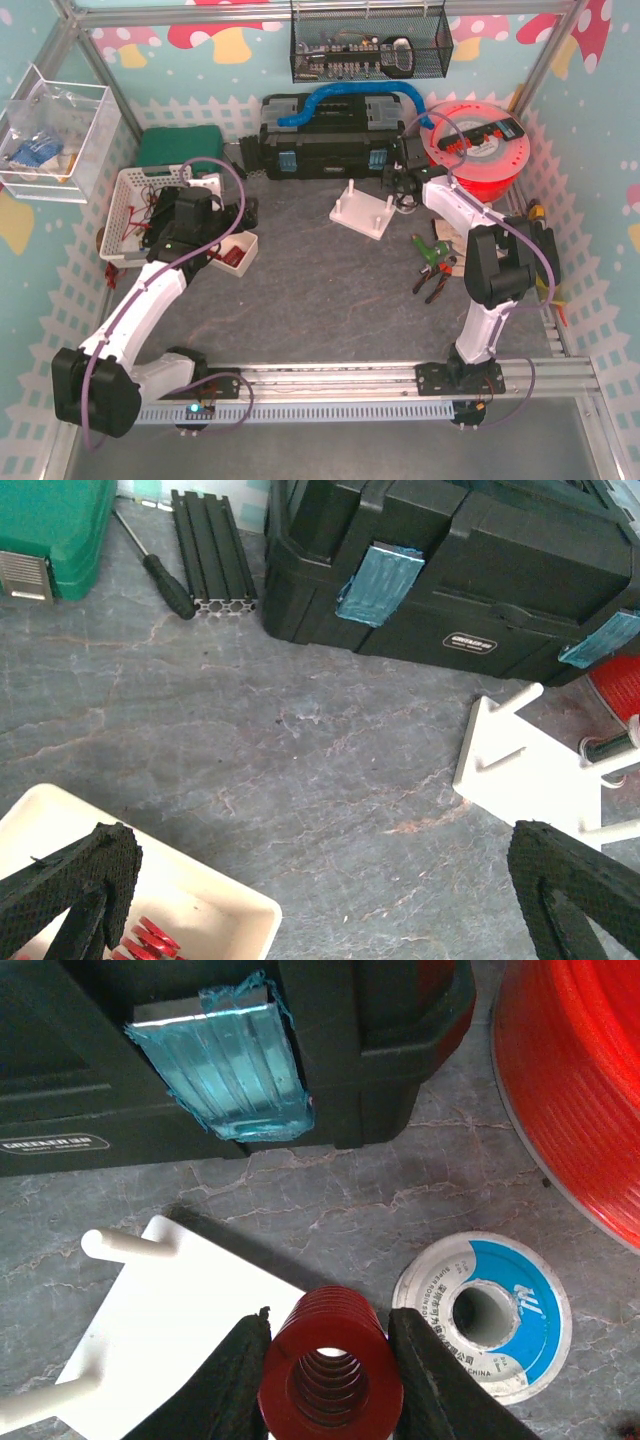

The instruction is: Install the large spring

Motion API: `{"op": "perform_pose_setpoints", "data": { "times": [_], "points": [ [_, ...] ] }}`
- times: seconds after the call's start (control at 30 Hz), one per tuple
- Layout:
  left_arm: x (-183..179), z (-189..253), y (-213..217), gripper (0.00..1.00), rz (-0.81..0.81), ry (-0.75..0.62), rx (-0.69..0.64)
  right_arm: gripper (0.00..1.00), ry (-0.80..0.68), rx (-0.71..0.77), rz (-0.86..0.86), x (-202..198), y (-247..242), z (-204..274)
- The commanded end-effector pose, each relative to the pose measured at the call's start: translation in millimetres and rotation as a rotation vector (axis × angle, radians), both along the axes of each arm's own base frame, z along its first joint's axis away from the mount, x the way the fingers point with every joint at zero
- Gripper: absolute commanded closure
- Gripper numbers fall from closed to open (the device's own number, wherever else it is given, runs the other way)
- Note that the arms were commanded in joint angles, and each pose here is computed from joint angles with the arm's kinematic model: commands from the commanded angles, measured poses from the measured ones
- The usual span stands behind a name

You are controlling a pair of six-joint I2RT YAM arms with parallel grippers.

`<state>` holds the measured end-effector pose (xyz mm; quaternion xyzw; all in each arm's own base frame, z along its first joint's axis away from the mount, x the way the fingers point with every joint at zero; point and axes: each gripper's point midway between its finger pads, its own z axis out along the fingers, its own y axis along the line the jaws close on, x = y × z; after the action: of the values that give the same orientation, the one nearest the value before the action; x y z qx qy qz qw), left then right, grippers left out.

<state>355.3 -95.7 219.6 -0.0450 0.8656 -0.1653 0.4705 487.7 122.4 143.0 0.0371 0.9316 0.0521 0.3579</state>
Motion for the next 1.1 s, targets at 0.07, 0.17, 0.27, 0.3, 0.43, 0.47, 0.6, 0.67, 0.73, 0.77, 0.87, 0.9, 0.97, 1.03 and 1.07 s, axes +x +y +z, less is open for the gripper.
{"op": "perform_pose_setpoints", "data": {
  "times": [0.07, 0.17, 0.27, 0.3, 0.43, 0.47, 0.6, 0.67, 0.73, 0.77, 0.87, 0.9, 0.97, 1.03, 1.07],
  "points": [
    [2, 4, 5, 0.01, 0.014, -0.005, 0.015, 1.00, -0.003, -0.022, -0.011, -7, -8, 5],
    [2, 6, 4, 0.01, 0.012, -0.007, 0.013, 1.00, 0.014, -0.012, -0.011, -12, -8, -1],
    [2, 7, 4, 0.01, 0.010, -0.011, 0.012, 1.00, 0.019, -0.005, -0.008, -15, -7, -2],
    [2, 7, 3, 0.01, 0.008, -0.011, 0.011, 1.00, 0.021, -0.006, -0.006, -15, -7, -3],
    [1, 8, 3, 0.01, 0.004, -0.011, 0.006, 1.00, 0.031, -0.026, -0.006, -17, -10, -12],
    [0, 7, 3, 0.01, 0.004, -0.010, 0.006, 1.00, 0.034, -0.028, -0.002, -17, -10, -15],
    [-1, 6, 3, 0.01, 0.004, -0.006, 0.007, 1.00, 0.057, -0.025, 0.011, -16, -7, -29],
    [-1, 7, 3, 0.01, 0.003, -0.007, 0.006, 1.00, 0.072, -0.015, 0.020, -16, -4, -36],
    [-1, 7, 2, 0.01, 0.000, -0.005, 0.005, 1.00, 0.085, -0.004, 0.023, -17, -1, -42],
    [-1, 7, 2, 0.01, 0.000, -0.004, 0.005, 1.00, 0.089, 0.001, 0.020, -17, -1, -43],
    [-1, 8, 2, 0.01, 0.000, -0.004, 0.007, 1.00, 0.075, 0.008, 0.017, -17, -1, -40],
    [-1, 7, 3, 0.01, 0.001, -0.002, 0.008, 1.00, 0.063, 0.006, 0.015, -16, -2, -36],
    [-1, 7, 3, 0.01, 0.002, -0.001, 0.007, 1.00, 0.041, -0.004, 0.016, -12, -2, -27],
    [-1, 6, 2, 0.01, 0.002, 0.002, 0.005, 1.00, 0.020, -0.008, 0.021, -8, -2, -18],
    [-1, 5, 2, 0.01, 0.003, 0.004, 0.004, 1.00, 0.011, -0.007, 0.021, -7, -2, -13]
  ]
}}
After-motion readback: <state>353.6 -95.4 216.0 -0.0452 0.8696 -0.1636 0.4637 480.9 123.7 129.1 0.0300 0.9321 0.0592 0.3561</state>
